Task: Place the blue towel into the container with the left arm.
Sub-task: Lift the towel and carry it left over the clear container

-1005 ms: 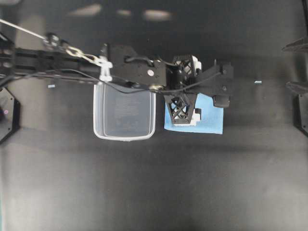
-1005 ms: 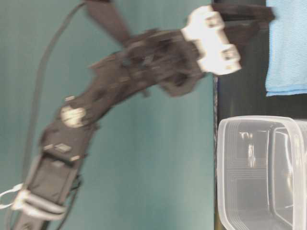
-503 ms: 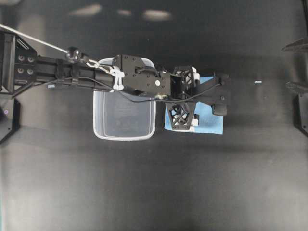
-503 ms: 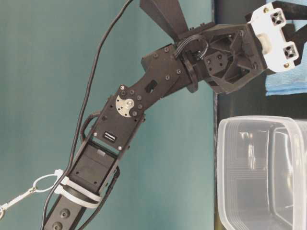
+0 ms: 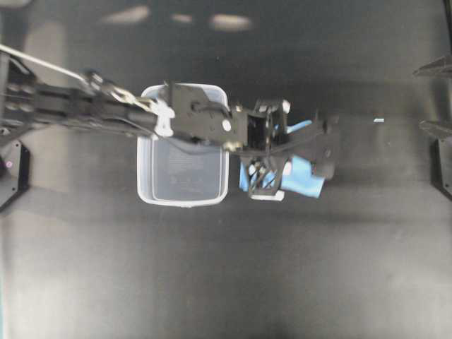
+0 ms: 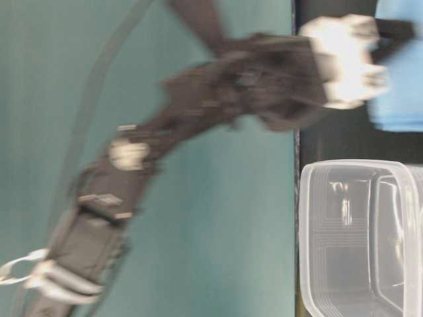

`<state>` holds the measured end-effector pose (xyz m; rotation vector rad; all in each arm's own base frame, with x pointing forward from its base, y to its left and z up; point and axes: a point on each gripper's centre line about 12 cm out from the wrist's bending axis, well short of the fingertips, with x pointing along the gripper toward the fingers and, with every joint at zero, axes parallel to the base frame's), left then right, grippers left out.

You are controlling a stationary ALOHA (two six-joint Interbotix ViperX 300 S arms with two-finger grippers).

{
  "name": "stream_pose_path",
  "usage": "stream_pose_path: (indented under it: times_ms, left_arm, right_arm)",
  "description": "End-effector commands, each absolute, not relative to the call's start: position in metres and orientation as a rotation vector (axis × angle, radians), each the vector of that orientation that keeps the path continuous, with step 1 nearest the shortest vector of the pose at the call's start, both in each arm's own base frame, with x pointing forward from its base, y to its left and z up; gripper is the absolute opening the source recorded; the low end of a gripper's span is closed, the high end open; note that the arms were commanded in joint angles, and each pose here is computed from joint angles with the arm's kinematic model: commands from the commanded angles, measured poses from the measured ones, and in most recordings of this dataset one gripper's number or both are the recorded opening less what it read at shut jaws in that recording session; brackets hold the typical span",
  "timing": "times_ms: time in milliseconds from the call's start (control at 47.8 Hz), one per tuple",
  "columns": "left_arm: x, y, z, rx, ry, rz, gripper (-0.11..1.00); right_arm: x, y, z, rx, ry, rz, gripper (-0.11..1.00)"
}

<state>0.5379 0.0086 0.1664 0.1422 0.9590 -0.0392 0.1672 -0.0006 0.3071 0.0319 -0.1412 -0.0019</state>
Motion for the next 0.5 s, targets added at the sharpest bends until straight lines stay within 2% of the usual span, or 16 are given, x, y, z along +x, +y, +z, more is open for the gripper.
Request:
stream_pose_path:
  times_ms: [0, 105, 230, 356, 482]
  left_arm:
    - [0.532, 0.008, 0.24, 0.148, 0.838, -0.028, 0.06]
    - [0.509, 0.01, 0.292, 0.143, 0.8, -0.017, 0.06]
    - [0.475, 0.015, 0.331, 0.136, 0.797, -0.004, 0.06]
    - [0.439, 0.016, 0.354, 0.134, 0.797, 0.003, 0.06]
    - [0.413, 0.02, 0.346, 0.125, 0.821, 0.013, 0.06]
  right_arm:
    - [0.168, -0.001, 0.31, 0.038, -0.149, -0.004, 0.78]
    - [0.168, -0.001, 0.309, 0.036, -0.147, -0.004, 0.78]
    - [0.168, -0.001, 0.308, 0.036, -0.146, -0.004, 0.78]
    - [0.168, -0.001, 0.308, 0.036, -0.146, -0.004, 0.78]
    - [0.168, -0.001, 0.307, 0.036, -0.143, -0.004, 0.78]
